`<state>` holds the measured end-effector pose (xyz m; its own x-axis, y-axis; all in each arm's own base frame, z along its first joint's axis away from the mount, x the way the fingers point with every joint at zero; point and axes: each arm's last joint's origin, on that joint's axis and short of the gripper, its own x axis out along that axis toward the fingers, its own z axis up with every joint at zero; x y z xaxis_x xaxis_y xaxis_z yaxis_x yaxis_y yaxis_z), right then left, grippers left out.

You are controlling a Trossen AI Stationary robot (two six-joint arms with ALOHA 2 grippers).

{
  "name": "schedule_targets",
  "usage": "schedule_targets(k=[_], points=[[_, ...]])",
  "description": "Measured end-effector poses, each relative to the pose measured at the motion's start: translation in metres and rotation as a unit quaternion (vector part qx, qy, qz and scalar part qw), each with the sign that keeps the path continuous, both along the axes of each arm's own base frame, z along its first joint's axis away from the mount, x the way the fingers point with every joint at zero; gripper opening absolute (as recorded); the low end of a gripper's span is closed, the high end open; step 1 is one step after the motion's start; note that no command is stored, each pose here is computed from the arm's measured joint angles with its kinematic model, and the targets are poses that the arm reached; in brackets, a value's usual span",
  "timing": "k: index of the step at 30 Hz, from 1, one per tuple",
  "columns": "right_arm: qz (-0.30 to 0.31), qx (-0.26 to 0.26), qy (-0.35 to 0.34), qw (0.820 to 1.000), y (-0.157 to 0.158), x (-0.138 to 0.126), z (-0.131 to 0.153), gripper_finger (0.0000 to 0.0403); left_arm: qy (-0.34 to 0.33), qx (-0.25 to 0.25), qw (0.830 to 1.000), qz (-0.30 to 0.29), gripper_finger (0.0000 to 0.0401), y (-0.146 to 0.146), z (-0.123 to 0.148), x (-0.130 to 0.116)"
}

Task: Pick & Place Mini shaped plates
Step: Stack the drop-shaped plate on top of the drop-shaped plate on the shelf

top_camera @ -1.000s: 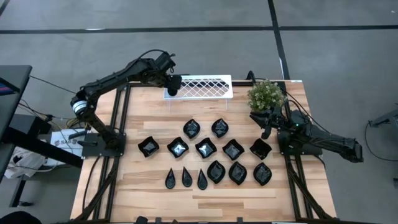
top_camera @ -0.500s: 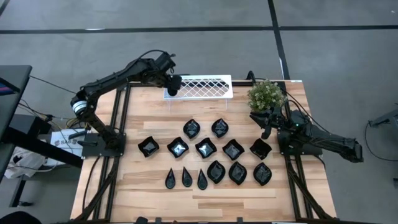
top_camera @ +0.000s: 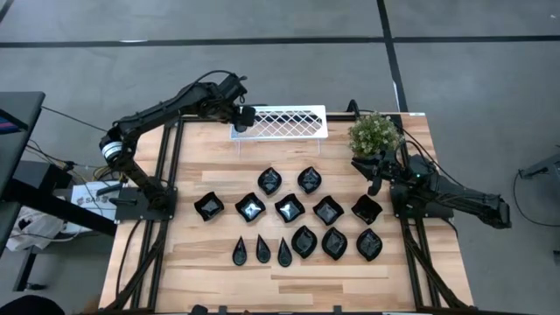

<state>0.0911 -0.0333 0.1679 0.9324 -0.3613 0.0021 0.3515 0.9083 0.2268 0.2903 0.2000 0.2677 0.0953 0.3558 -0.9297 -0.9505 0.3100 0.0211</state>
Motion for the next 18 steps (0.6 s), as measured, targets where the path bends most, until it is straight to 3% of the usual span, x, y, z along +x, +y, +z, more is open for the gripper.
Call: schedule_targets(k=[18], points=[[0.0,0.0,0.0,1.0,0.0,0.0,0.0,0.0074,-0.001,-0.003,1.0,-0.006,0.0038,-0.0013,0.0,0.0009]])
